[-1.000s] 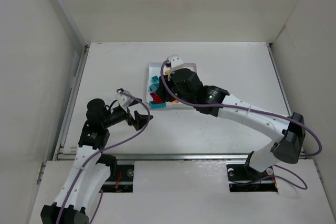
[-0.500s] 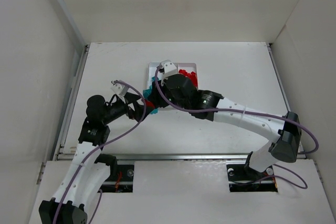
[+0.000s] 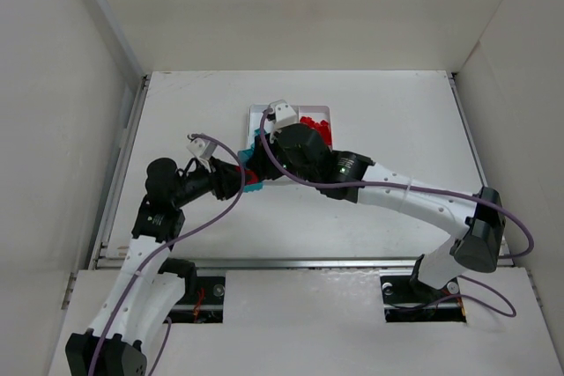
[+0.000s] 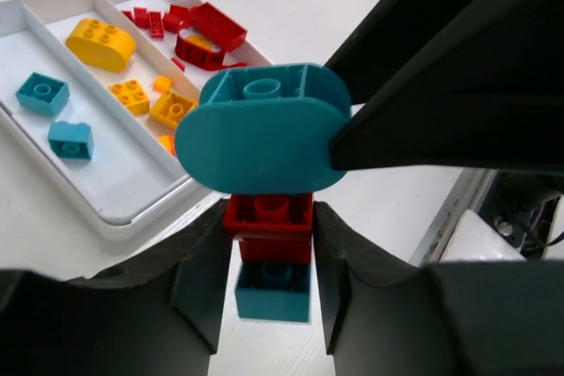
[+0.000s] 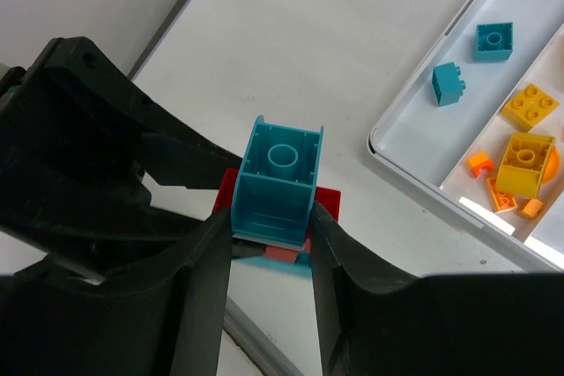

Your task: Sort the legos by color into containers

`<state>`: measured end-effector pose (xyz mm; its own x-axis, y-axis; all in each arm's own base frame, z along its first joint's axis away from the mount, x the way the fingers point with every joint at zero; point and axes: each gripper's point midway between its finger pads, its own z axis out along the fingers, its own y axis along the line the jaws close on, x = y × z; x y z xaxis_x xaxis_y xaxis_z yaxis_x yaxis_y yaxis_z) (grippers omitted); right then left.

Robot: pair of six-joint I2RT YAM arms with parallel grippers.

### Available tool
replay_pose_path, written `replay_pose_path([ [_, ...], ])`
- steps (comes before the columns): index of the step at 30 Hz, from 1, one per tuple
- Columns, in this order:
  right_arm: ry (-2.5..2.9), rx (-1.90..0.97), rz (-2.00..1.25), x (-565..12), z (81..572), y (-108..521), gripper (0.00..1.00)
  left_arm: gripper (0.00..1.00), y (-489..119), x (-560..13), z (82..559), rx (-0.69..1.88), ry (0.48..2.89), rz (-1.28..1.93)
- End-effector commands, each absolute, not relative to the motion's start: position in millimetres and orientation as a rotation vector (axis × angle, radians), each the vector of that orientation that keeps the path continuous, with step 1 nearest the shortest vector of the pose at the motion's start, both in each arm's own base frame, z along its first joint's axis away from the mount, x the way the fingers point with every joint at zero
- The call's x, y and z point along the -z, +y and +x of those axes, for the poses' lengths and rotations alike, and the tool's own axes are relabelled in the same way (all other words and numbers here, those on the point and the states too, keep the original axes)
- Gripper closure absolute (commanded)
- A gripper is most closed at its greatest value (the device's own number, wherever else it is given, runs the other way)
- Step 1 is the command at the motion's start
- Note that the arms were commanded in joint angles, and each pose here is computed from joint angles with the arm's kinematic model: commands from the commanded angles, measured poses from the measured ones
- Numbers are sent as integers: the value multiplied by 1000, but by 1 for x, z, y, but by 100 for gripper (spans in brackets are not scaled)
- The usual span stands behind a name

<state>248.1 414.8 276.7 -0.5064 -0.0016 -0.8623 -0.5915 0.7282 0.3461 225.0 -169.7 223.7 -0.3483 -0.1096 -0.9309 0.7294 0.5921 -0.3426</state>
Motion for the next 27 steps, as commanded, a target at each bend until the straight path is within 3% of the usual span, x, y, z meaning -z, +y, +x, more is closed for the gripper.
replay_pose_path([
  [1,1890,-898,-421,-314,247,432,100,69,-174,-240,221,963,1662,558],
  [4,1890,-898,-421,-314,247,432,100,86,-173,-244,223,953,1655,553],
  [5,1898,-892,-424,-310,246,431,100,100,-172,-243,224,945,1656,546],
  [13,1918,-681,-295,-296,272,406,100,100,-146,-210,236,756,1796,448],
  [18,1993,-506,-228,-271,314,388,100,100,-133,-203,246,671,1793,361],
  [27,2107,-591,-211,-214,398,404,100,100,-117,-200,254,588,1794,253],
])
